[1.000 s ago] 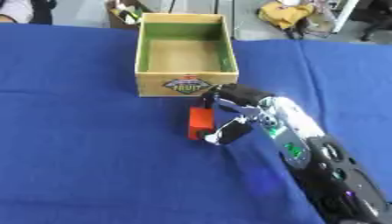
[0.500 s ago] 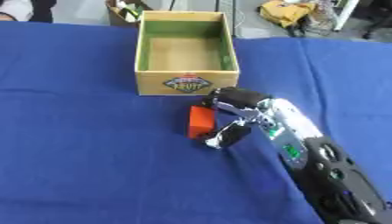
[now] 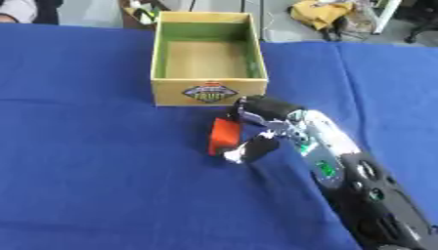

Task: Pick up objects on the table and place them in the box.

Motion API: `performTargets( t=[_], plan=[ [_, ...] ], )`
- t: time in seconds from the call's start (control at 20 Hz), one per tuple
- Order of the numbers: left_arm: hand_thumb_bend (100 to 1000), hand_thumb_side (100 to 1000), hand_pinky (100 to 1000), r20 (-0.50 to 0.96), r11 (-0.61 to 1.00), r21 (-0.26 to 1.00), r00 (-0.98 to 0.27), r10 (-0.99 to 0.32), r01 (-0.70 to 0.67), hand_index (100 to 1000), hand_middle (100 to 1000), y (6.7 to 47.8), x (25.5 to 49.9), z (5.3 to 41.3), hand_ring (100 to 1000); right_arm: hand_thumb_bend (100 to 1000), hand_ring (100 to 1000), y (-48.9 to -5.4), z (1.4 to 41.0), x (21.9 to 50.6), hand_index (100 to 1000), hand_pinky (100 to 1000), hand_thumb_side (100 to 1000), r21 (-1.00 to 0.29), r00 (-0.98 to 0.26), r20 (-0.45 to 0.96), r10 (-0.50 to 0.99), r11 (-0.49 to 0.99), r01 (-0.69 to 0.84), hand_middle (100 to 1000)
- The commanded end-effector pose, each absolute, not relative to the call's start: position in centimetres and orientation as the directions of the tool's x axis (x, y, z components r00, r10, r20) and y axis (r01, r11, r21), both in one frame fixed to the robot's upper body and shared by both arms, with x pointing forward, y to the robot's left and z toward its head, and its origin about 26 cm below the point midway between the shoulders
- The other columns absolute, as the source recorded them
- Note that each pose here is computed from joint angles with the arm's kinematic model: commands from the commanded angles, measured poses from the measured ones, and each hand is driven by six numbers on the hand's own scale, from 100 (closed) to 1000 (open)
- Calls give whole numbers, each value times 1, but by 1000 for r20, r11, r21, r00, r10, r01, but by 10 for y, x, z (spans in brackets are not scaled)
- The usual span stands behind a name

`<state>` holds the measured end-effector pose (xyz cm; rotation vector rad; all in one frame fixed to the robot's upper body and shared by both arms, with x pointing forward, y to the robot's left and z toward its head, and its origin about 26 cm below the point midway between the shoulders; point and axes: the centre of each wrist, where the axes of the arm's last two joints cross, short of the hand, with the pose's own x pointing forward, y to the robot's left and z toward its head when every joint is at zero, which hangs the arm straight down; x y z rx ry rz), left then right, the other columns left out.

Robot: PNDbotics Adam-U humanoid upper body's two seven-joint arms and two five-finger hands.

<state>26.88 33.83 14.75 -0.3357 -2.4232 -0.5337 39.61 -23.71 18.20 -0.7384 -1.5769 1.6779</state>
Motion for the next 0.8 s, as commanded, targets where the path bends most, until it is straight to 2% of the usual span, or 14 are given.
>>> performTargets(
  t=[0.05,0.35,0.8],
  plan=[
    [100,989,100,612,885,310,-785,94,348,434,174,339,267,154,148,100,746,-238,194,395,544,744,599,-998,-591,47,805,16,-58,365],
    [100,989,100,614,886,310,-784,90,345,433,174,340,266,153,147,100,685,-240,196,394,406,714,551,-998,-594,68,802,58,-35,285],
    [100,985,100,615,889,310,-784,82,337,433,173,342,265,153,147,100,626,-243,231,377,319,696,556,-983,-656,70,751,163,81,228]
  ],
)
